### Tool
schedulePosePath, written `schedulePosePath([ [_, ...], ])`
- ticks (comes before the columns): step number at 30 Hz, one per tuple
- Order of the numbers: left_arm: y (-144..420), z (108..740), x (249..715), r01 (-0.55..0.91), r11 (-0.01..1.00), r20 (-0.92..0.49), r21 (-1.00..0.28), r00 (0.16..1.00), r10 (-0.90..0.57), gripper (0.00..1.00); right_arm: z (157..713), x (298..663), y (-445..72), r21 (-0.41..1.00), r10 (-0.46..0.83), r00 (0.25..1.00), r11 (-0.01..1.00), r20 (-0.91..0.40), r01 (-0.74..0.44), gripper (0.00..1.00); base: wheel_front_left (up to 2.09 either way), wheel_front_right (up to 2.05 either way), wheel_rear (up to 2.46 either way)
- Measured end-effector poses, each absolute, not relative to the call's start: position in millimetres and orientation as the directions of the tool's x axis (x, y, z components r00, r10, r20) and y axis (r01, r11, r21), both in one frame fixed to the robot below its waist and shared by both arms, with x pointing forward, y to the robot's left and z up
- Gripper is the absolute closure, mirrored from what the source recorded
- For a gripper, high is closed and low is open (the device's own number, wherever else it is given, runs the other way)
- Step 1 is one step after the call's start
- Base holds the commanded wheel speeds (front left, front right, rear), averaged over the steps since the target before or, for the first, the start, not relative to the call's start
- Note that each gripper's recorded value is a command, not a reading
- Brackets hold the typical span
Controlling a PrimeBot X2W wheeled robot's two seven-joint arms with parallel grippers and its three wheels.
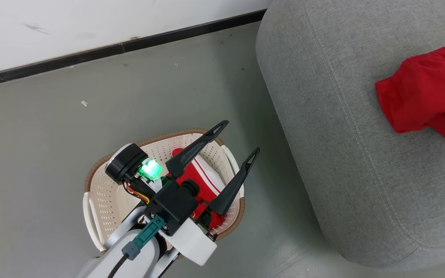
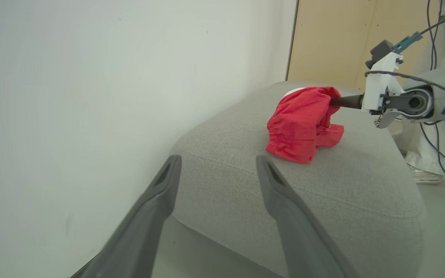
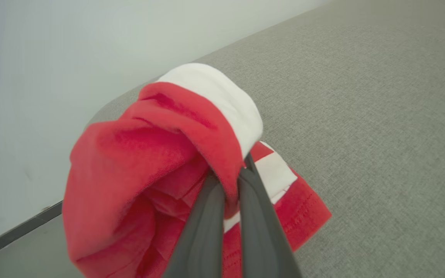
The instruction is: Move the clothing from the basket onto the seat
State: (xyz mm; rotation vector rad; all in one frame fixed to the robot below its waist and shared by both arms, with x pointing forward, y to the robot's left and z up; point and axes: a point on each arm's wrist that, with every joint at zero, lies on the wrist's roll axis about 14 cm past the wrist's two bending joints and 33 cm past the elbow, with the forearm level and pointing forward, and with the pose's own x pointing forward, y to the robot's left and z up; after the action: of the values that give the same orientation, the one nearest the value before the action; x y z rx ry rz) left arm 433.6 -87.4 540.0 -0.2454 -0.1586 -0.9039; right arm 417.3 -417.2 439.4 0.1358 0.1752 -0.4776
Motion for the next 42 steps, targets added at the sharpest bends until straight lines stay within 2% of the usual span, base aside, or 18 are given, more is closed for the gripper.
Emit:
schedulePosePath([
  [1,-88,540,433,0.792,0.593,0.237,-0.143,0.609,-0.757,0.0,440,416,-418,0.086,-0.448,0.872,0.878,-0.196,0.471,0.58,0.0,0.0,0.0],
  [2,-88,539,433,0.796,0.589,0.237,-0.142,0.605,-0.76,0.0,442,416,-420,0.085,-0.453,0.871,0.876,-0.192,0.474,0.15,0.0,0.0,0.0],
  [3,-89,539,432,0.798,0.586,0.239,-0.141,0.602,-0.762,0.0,443,415,-420,0.084,-0.455,0.87,0.876,-0.19,0.476,0.0,0.0,0.0,0.0],
  [10,-92,541,430,0.803,0.581,0.243,-0.135,0.595,-0.766,0.0,444,408,-420,0.093,-0.469,0.864,0.867,-0.183,0.49,0.0,0.0,0.0,0.0],
  [15,-94,543,429,0.806,0.575,0.247,-0.136,0.59,-0.769,0.0,443,388,-422,0.064,-0.477,0.858,0.866,-0.19,0.496,0.0,0.0,0.0,0.0],
  [26,-90,545,434,0.79,0.598,0.253,-0.135,0.611,-0.75,0.0,483,380,-413,0.004,-0.43,0.9,0.902,-0.074,0.431,0.0,0.0,0.0,0.0],
  [36,-54,540,451,0.678,0.722,0.236,-0.141,0.731,-0.64,0.0,541,395,-389,-0.058,-0.328,0.94,0.941,0.094,0.334,0.0,0.0,0.0,0.0],
  [42,-4,532,465,0.518,0.841,0.204,-0.153,0.85,-0.486,0.0,569,422,-338,-0.071,-0.184,0.964,0.977,0.191,0.201,0.0,0.0,0.0,0.0],
])
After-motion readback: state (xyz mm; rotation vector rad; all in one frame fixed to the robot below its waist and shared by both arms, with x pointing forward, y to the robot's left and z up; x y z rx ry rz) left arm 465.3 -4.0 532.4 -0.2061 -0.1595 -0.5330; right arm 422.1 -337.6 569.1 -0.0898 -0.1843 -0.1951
